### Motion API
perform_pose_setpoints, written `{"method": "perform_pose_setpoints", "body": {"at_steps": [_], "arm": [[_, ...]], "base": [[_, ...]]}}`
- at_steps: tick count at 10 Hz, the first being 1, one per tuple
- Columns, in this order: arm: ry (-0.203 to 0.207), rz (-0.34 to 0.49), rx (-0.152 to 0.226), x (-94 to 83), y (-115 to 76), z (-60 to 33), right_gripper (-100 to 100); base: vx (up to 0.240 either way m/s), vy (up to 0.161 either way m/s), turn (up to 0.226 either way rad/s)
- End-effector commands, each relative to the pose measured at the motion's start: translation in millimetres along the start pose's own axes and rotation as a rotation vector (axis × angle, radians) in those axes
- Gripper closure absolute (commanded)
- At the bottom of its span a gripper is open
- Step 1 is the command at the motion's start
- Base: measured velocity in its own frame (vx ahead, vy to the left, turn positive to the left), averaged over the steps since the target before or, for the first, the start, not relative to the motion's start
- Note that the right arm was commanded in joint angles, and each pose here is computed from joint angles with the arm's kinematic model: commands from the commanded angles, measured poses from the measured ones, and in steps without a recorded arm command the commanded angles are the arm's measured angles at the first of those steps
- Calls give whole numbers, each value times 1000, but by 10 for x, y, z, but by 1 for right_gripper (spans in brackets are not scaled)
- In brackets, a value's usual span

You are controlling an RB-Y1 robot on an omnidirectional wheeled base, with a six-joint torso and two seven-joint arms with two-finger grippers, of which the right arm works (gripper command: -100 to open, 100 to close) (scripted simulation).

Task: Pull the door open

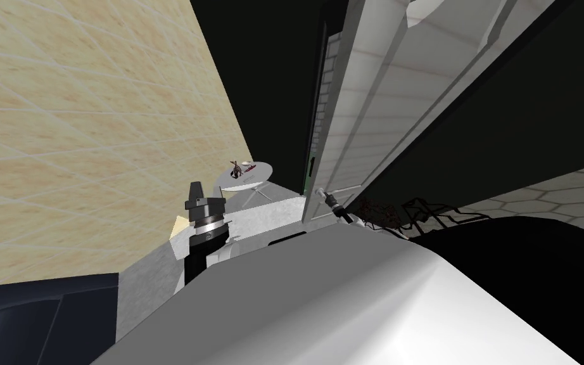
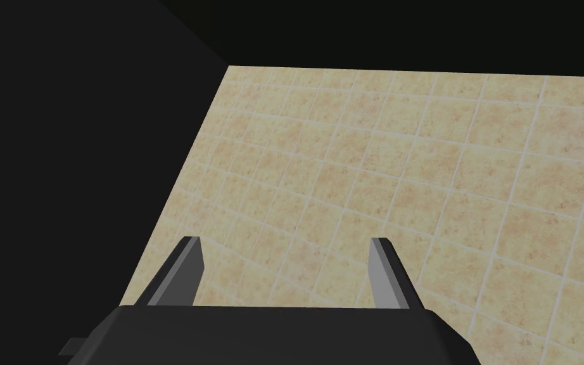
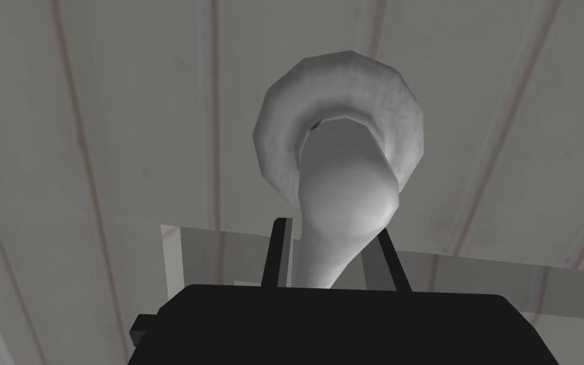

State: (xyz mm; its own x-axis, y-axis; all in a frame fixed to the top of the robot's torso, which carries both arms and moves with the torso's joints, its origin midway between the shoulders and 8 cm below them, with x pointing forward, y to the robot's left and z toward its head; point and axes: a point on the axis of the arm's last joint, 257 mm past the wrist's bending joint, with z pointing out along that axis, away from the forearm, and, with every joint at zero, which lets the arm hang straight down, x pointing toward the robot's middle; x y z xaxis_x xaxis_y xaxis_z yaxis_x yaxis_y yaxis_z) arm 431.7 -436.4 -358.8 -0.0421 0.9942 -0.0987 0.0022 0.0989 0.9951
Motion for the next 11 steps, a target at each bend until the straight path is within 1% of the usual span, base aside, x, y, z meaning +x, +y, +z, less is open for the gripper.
{"method": "perform_pose_setpoints", "body": {"at_steps": [1, 2, 3, 4, 6, 7, 8, 10, 11], "arm": [[22, -3, -9, -22, 37, -53, 100], [13, 0, -2, 4, 10, -36, 100], [30, 1, -4, -11, 1, -136, 100], [34, 0, -5, -20, 2, -163, 100], [52, -2, -10, -60, 7, -287, 100], [62, -2, -11, -79, 11, -351, 100], [67, -3, -12, -88, 14, -382, 100], [83, -3, -15, -116, 21, -483, 100], [82, 1, -10, -79, -4, -461, 100]], "base": [[-154, -61, 72], [-71, -28, 24], [-140, -59, 195], [-179, -85, 156], [-201, -68, 126], [-205, -125, 199], [-172, -85, 111], [-172, -54, 105], [-83, -28, 27]]}}
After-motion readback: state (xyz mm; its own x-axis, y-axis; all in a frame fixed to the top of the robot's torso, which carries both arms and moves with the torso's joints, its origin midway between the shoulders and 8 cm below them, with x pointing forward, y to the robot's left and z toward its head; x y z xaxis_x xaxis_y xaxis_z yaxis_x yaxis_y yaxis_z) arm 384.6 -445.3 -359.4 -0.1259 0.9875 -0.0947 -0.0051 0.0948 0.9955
